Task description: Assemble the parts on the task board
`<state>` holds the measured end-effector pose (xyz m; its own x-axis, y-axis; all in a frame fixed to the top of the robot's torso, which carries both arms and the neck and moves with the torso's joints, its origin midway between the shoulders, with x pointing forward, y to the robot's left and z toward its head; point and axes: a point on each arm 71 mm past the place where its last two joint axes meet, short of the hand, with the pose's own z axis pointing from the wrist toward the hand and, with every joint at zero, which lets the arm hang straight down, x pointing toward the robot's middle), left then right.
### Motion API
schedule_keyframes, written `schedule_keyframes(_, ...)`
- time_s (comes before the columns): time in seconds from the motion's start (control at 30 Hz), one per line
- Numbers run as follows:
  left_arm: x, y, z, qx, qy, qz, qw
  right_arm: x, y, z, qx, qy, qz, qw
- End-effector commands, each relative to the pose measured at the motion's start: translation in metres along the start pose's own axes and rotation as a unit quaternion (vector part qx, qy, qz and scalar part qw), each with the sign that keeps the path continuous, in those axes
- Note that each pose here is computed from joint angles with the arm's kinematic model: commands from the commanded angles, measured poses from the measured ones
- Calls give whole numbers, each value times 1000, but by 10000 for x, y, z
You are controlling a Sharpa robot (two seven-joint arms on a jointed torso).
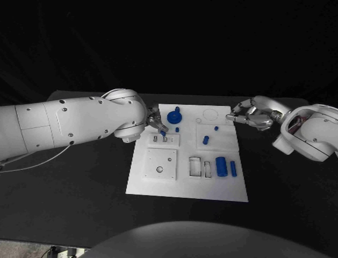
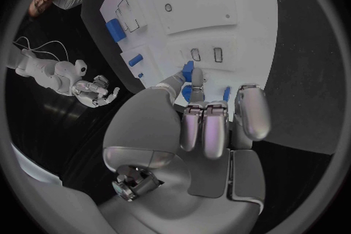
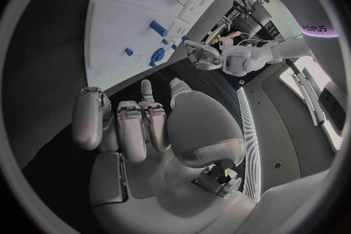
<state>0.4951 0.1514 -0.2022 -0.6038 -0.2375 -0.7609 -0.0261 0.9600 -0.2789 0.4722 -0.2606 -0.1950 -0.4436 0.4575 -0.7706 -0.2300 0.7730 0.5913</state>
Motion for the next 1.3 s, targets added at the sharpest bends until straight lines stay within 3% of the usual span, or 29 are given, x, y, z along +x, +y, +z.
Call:
schedule_keyframes(0.03,-24,-38,-3,7,-25,-2,1000,16,-4,0,-1,1,-4,1000)
schedule_keyframes(0.3,7,-44,10,6,-34,6,999,45,-16,7,-1,1,-2,1000)
schedule_keyframes(0.7,141,1,12,5,-36,10,999,50,-18,8,-7,-7,-2,1000)
schedule_keyframes(1.3,188,25,-18,10,-40,23,999,63,-10,25,-8,-6,-2,1000)
